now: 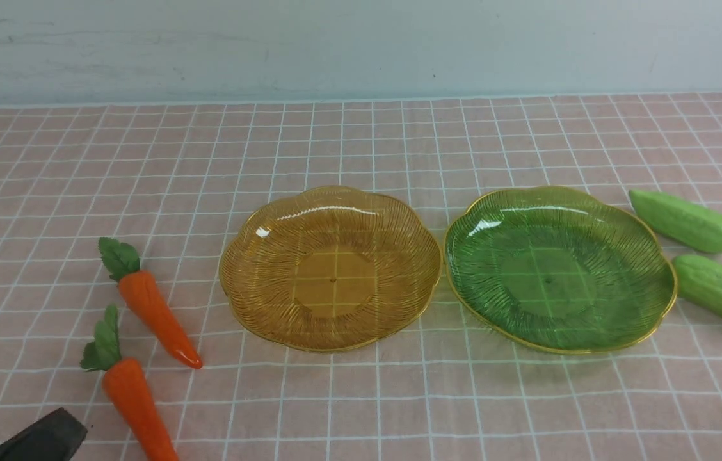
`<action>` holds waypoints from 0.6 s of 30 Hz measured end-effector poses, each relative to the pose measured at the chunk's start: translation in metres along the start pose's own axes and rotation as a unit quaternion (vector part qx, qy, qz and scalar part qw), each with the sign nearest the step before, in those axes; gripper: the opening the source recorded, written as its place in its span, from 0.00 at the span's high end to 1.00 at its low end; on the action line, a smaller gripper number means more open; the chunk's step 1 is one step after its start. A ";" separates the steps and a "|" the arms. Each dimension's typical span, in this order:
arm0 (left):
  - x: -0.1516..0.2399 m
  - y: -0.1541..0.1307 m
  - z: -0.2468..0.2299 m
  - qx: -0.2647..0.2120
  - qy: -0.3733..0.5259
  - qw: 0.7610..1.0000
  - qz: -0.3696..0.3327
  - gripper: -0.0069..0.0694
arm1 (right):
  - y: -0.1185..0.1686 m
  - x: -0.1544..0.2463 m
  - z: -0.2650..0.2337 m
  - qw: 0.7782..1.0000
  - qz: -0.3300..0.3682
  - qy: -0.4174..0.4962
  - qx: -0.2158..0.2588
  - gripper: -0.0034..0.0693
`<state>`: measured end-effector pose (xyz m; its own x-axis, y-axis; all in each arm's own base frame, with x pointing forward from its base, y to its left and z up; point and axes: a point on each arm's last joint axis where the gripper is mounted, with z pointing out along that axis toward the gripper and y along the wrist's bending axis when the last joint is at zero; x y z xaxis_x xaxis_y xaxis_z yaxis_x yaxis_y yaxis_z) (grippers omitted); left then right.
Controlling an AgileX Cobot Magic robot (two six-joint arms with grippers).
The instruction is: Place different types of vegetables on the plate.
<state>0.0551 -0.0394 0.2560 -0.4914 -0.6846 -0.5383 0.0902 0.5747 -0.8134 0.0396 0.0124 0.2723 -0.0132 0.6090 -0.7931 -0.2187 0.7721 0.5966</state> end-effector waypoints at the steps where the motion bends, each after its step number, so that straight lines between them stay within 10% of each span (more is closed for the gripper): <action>1: -0.002 -0.004 0.001 -0.010 0.021 1.000 0.011 0.91 | 0.006 -0.006 0.000 0.999 -0.033 0.008 0.000 0.98; 9: -0.032 -0.010 0.047 -0.158 0.228 0.955 0.109 0.91 | 0.021 -0.017 0.025 0.975 -0.107 0.187 0.052 0.98; 18: -0.048 0.009 0.090 -0.224 0.312 0.914 0.131 0.91 | -0.023 -0.001 0.114 0.865 -0.144 0.415 0.244 0.91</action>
<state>0.1574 -0.0419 0.2547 -0.9147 -0.1892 -0.3571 -0.0203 0.9040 -0.4271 0.1558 0.0149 0.2729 -0.7661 0.1952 -0.6123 0.1051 0.9780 0.1803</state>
